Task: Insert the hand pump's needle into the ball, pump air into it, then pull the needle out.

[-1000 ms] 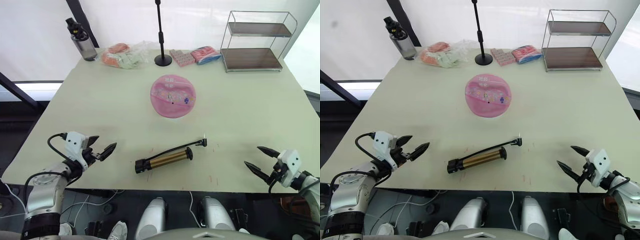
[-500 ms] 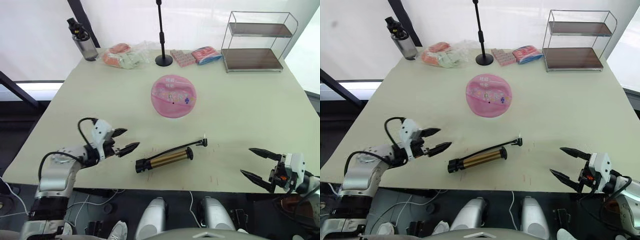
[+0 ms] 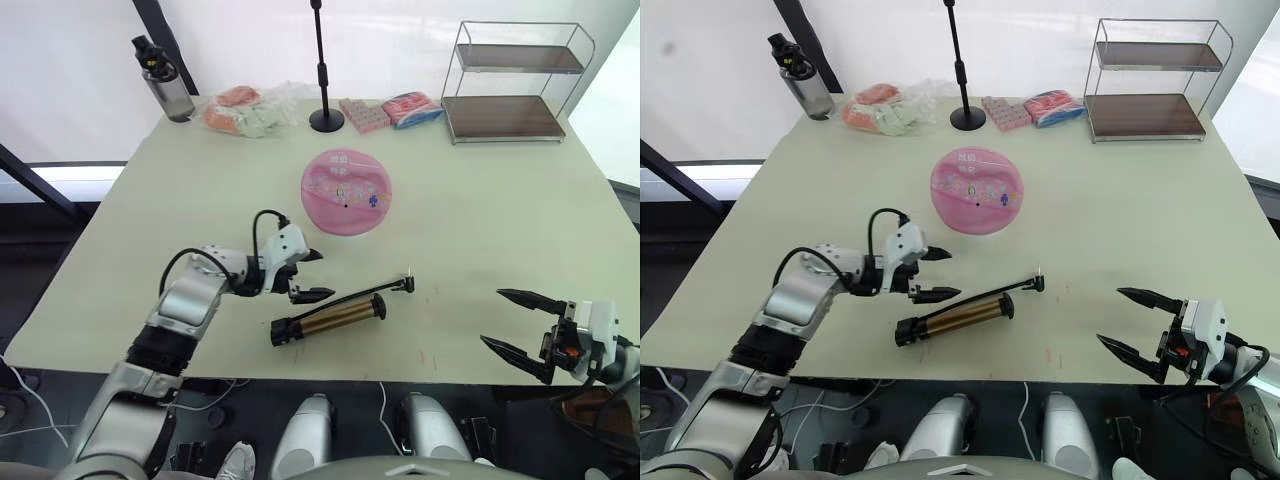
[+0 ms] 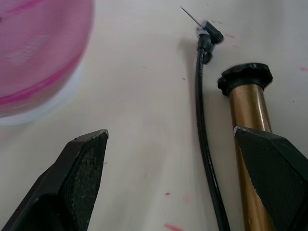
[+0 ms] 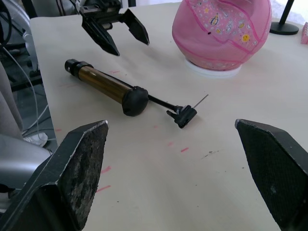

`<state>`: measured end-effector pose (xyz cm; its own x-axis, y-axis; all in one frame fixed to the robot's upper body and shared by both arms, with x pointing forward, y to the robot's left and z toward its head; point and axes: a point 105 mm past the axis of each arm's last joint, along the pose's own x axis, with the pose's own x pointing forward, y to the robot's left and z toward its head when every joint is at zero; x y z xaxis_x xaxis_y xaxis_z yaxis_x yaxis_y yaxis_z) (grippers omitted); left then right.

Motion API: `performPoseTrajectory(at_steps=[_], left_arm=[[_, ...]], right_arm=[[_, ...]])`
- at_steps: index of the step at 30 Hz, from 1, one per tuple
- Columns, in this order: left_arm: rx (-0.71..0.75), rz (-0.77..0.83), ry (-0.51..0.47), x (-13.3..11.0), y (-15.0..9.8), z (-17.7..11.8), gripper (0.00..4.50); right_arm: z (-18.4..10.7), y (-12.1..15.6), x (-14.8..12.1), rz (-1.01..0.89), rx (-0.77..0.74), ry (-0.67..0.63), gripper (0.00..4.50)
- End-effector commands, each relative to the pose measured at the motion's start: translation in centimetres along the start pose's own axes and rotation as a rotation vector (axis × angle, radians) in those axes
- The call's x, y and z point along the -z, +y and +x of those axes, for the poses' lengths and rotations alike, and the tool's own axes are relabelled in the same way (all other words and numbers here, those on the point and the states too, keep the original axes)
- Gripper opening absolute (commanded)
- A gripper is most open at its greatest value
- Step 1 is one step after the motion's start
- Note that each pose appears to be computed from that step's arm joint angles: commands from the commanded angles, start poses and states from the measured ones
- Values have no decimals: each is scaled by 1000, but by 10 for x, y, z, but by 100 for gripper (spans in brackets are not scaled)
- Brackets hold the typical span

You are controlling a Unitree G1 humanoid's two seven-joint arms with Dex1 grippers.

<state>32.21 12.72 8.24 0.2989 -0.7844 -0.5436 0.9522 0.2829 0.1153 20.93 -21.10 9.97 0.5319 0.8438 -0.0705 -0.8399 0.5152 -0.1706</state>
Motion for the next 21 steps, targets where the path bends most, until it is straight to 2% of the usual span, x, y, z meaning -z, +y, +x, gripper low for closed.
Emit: performPoseTrajectory(at_steps=[1,16,17,18,20,21], left_arm=[[17,45,4,-10,4,11,450],[57,93,53,-20,-6,68,450],[67,89,50,-21,-8,70,396],[62,85,50,-20,-9,73,375],[54,90,58,-19,-9,76,298],[55,91,63,-19,-9,77,298]], right_arm=[[-3,-1,-12,-37,14,-23,442],[-3,-5,-25,-92,40,-33,442],[-4,-5,-25,-93,41,-34,450],[-4,-5,-25,-93,41,-34,450],[-4,-5,-25,-91,41,-32,450],[-4,-5,-25,-90,41,-32,450]])
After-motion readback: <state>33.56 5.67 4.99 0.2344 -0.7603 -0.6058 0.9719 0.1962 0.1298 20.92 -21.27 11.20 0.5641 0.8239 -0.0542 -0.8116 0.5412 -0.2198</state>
